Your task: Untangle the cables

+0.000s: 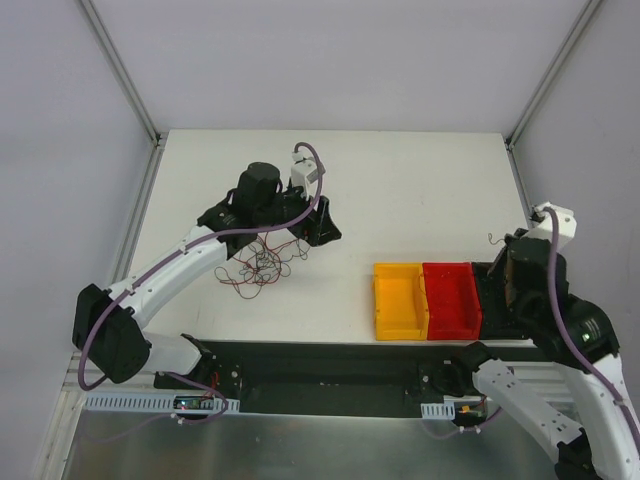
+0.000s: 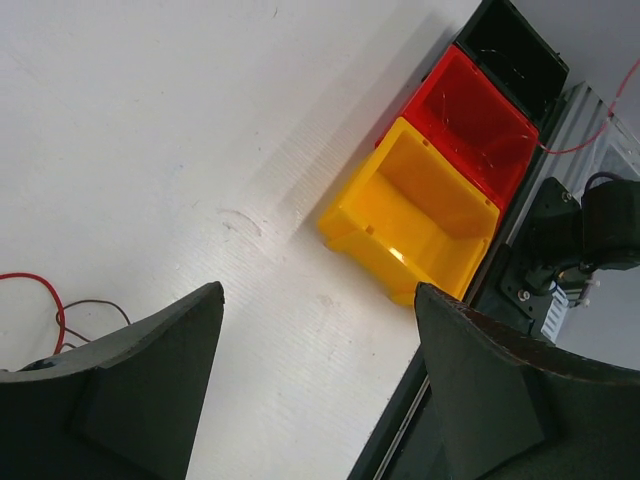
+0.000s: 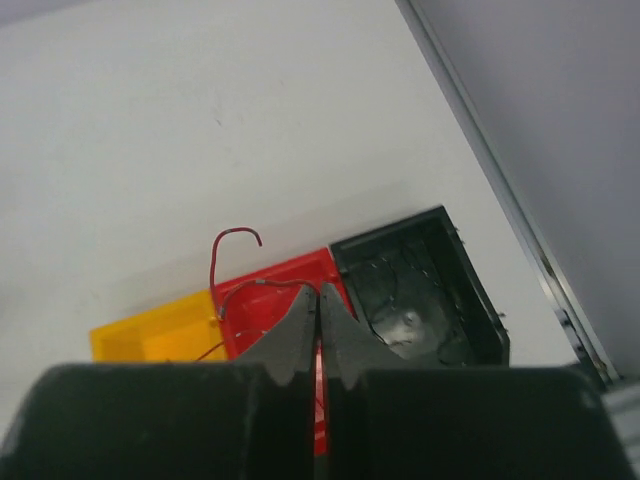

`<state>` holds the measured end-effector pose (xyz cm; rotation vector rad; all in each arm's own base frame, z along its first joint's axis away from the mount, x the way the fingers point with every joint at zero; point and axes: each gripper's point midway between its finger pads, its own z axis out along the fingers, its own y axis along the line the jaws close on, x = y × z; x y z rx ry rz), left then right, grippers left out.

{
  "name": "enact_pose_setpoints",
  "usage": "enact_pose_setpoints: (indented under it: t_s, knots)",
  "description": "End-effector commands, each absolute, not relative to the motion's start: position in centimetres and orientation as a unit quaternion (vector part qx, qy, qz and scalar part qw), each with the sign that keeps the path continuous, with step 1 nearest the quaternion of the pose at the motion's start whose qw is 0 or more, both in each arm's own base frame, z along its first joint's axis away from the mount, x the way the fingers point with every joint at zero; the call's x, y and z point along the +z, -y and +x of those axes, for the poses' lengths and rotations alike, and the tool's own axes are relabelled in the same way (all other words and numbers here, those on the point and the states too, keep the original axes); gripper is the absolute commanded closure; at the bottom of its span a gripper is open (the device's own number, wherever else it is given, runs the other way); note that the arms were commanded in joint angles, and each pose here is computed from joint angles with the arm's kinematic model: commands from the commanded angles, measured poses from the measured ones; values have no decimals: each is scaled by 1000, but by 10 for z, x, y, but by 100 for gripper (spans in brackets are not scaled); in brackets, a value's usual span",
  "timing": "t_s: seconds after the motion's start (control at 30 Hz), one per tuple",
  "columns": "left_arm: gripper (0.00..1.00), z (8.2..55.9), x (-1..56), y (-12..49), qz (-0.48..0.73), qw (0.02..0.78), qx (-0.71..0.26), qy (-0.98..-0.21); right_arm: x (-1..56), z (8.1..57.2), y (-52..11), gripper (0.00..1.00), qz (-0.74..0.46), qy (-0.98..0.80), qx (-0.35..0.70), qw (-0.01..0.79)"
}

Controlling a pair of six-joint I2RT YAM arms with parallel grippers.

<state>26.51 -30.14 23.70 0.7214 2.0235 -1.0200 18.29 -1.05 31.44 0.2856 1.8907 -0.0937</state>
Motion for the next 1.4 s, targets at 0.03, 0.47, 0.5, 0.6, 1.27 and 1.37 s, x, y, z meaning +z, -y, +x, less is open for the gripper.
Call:
enact_pose_setpoints:
  t_s: [0.03, 0.47, 0.5, 0.6, 1.27, 1.37]
  knots:
    - [23, 268, 265, 297, 283, 410, -400, -769, 279, 176, 42, 100, 191, -830, -166, 497]
    - [23, 267, 270, 295, 283, 419, -398, -766, 258, 159, 87, 100, 157, -852, -395, 305]
    - [23, 266, 272, 295, 283, 419, -400, -764, 261, 158, 90, 100, 147, -850, -411, 295]
    - [23, 264, 274, 296, 285, 418, -405, -762, 253, 157, 89, 100, 140, -853, -410, 291]
    - [23, 256, 272, 304, 291, 408, -414, -760, 57, 214, -52, 100, 264, -948, 14, 177]
    - [23, 255, 272, 304, 291, 407, -413, -761, 43, 214, -41, 96, 279, -947, 8, 160]
